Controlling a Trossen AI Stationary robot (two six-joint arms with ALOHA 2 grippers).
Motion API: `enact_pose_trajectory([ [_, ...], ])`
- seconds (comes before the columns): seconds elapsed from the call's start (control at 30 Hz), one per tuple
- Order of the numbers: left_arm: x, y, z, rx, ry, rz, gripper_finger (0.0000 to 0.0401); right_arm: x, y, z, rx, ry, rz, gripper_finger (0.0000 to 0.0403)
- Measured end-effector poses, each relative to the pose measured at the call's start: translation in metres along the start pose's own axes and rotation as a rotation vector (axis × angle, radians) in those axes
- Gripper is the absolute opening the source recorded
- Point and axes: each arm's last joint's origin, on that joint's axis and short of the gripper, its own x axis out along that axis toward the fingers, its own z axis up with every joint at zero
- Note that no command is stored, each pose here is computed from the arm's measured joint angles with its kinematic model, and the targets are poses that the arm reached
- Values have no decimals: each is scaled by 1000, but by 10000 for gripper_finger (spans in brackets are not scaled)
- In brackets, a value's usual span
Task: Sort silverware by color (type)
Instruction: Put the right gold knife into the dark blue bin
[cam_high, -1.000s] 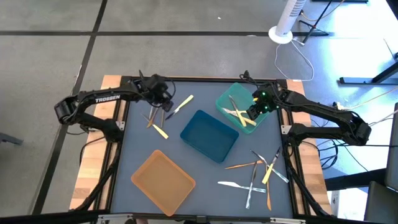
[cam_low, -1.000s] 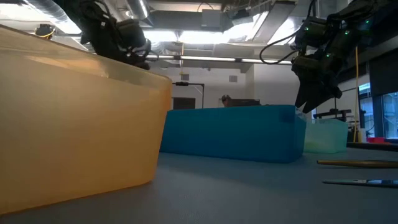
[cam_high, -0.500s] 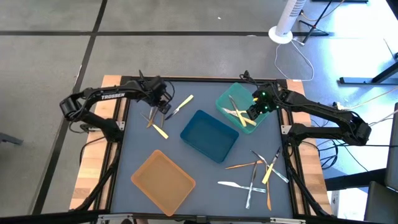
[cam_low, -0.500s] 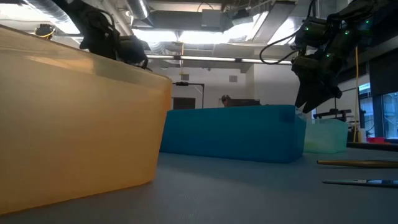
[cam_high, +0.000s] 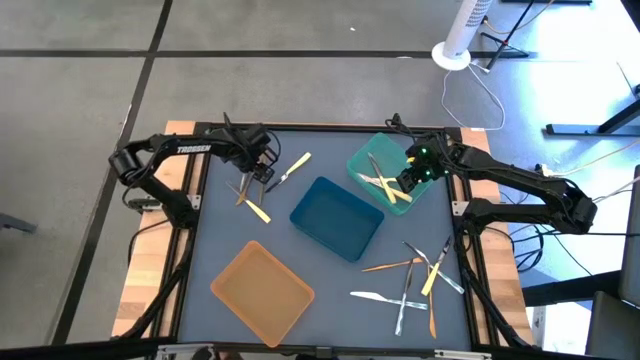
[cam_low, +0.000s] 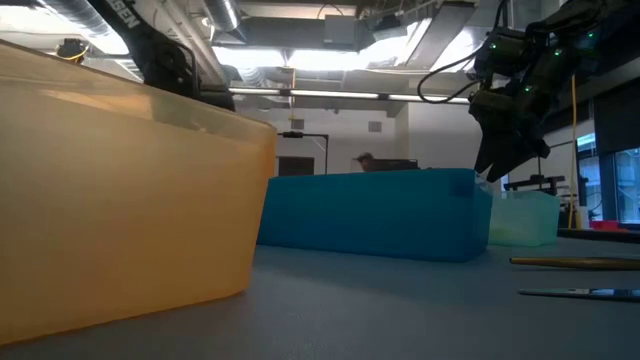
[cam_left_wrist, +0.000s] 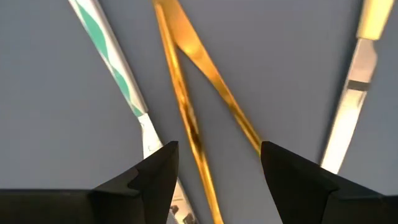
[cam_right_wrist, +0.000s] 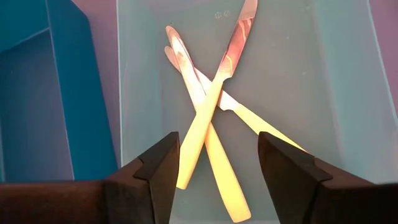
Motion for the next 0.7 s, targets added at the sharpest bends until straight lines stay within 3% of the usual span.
enact_pose_trajectory([
  [0.47, 0, 5, 2, -26, 5, -20, 222, 0, 0, 0, 0, 0, 0, 205],
  [0.7, 0, 5, 2, -28, 7, -39, 193, 0, 0, 0, 0, 0, 0, 205],
])
